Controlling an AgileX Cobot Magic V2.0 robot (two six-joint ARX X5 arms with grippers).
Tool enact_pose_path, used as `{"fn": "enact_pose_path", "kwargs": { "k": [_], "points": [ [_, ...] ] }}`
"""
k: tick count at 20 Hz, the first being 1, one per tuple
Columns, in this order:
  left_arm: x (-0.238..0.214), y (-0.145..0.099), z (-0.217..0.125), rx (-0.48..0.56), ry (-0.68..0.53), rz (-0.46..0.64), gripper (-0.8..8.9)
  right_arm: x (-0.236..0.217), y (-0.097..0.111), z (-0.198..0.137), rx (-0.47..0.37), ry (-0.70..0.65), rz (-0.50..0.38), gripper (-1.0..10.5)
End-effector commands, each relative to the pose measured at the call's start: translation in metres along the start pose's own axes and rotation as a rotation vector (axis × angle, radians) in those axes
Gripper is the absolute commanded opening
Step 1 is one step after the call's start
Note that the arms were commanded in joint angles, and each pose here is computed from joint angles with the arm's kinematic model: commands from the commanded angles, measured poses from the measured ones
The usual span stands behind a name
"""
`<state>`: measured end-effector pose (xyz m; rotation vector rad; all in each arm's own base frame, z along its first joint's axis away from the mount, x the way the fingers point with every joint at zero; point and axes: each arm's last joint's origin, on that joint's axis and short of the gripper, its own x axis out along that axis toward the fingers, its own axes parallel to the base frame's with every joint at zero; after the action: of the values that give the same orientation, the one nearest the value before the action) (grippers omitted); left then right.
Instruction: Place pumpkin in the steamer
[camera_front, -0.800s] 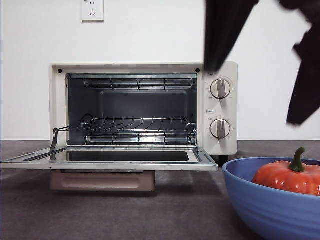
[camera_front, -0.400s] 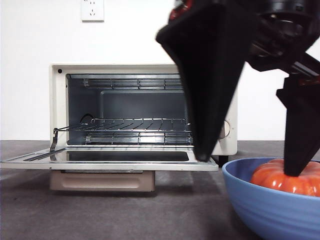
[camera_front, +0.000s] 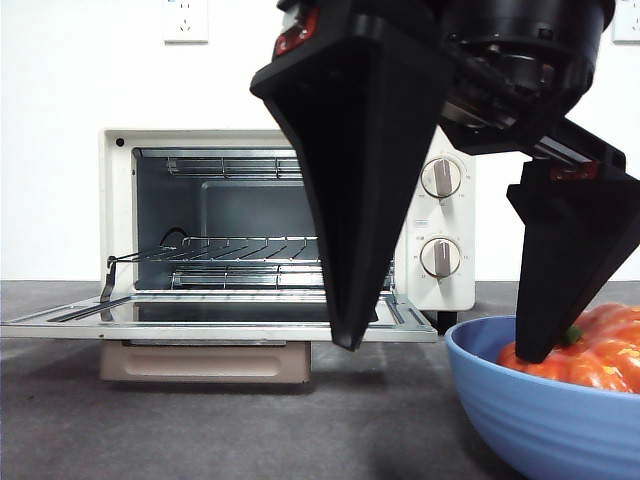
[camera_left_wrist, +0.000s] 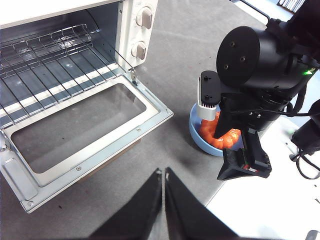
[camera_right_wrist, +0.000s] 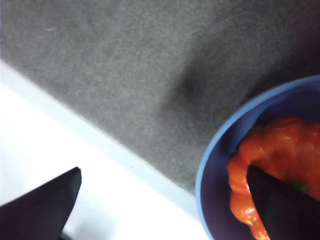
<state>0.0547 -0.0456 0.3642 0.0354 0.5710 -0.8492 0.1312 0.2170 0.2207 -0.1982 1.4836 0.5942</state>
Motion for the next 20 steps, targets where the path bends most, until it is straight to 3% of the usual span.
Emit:
{"fn": "enact_pose_path", "kwargs": {
  "k": [1,5,13,20],
  "points": [
    [-0.003,-0.002,0.005,0.023,-0.019,-0.005,0.18,0.009,0.003,-0.002,0.012,0.037,-0.023,5.4],
    [-0.003,-0.002,0.005,0.023,-0.019,-0.005,0.18,0.010,0.009,-0.004,0.017,0.058,0.019,5.4],
    [-0.003,-0.002,0.005,0.024,-0.019,-0.005,0.18,0.005,0.016,-0.004,0.003,0.044,0.010,5.4],
    [-0.003,-0.002,0.005,0.024,-0.019,-0.005,0.18,0.006,0.012,-0.005,0.000,0.021,-0.082,4.3]
  ]
}}
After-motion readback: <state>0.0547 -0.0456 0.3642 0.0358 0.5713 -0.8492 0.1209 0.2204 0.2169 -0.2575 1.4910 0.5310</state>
